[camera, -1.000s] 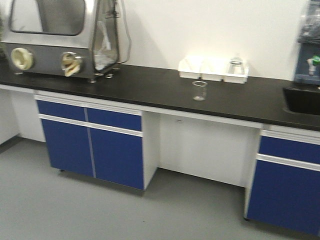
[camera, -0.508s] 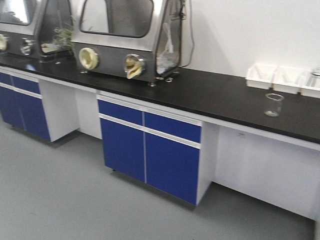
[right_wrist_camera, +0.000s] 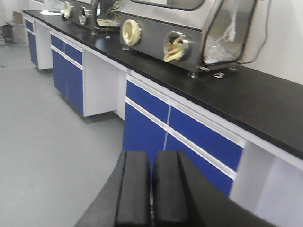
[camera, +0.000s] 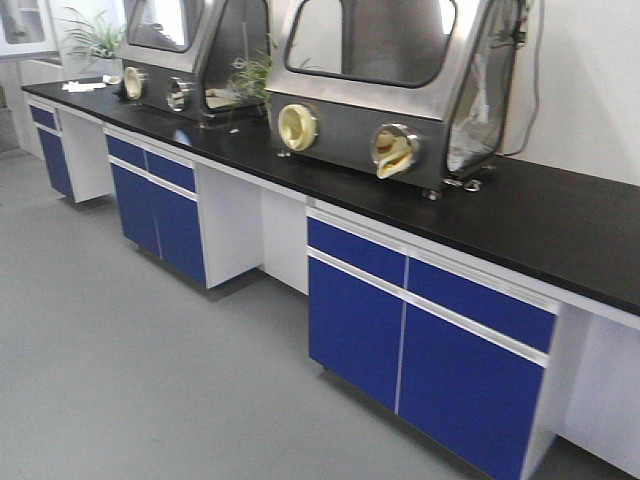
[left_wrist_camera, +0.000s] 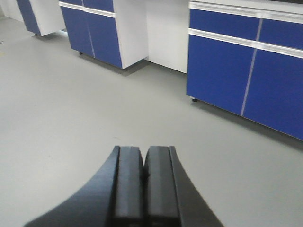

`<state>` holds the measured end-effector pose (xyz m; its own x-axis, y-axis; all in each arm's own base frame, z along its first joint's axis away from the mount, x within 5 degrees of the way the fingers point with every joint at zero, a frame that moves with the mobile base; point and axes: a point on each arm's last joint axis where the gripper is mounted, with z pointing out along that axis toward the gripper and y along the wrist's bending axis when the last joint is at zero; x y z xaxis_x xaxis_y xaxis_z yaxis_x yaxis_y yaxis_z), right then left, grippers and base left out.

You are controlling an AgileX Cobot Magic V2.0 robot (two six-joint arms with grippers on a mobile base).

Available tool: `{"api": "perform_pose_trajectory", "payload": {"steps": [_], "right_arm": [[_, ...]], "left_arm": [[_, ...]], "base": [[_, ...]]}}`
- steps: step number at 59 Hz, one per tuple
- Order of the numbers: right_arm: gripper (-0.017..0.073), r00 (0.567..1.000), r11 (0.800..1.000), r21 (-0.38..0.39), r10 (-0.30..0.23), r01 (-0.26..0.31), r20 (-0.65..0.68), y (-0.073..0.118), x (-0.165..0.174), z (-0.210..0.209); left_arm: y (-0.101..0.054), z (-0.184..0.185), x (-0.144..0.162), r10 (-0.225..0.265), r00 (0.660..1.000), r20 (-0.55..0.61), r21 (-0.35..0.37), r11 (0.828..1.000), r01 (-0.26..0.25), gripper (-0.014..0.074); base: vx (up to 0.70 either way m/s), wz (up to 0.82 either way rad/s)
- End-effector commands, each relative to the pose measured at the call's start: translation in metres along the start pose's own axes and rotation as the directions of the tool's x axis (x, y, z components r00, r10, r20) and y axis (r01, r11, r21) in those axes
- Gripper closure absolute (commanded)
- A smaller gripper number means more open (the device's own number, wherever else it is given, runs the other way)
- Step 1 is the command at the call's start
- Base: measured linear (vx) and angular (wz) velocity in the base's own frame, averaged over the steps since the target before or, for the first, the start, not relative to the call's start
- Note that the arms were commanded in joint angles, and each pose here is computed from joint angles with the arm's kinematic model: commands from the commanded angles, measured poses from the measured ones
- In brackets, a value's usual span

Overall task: Grab transparent chemical and place on left bench
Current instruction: 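Drive the base along the bench past the glove boxes to the white bins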

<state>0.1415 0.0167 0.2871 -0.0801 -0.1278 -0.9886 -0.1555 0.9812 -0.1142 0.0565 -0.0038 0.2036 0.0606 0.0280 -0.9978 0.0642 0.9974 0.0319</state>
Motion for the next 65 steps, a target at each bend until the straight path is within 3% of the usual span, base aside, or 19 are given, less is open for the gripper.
{"api": "perform_pose_trajectory", "payload": {"steps": [1, 27, 65], "right_arm": [[0.0562, 0.996, 1.0, -0.023, -0.003, 0.005, 0.089, 0.0012, -0.0149, -0.001], [0.0562, 0.996, 1.0, -0.023, -0.003, 0.005, 0.088, 0.0012, -0.0147, -0.0007], [0.0562, 0.996, 1.0, -0.022, -0.003, 0.005, 0.084, 0.0011, -0.0143, -0.0003]], "left_arm": [[0.0001, -0.0013, -0.0028, -0.009, 0.997, 0.081, -0.002, 1.0, 0.009, 0.0597], [0.0001, -0.0013, -0.0028, -0.009, 0.997, 0.081, -0.002, 1.0, 0.009, 0.0597], [0.0001, -0.0013, -0.0028, -0.009, 0.997, 0.081, -0.002, 1.0, 0.009, 0.0597]], "base": [[0.4, 0.27], [0.43, -0.02], [0.4, -0.67]]}}
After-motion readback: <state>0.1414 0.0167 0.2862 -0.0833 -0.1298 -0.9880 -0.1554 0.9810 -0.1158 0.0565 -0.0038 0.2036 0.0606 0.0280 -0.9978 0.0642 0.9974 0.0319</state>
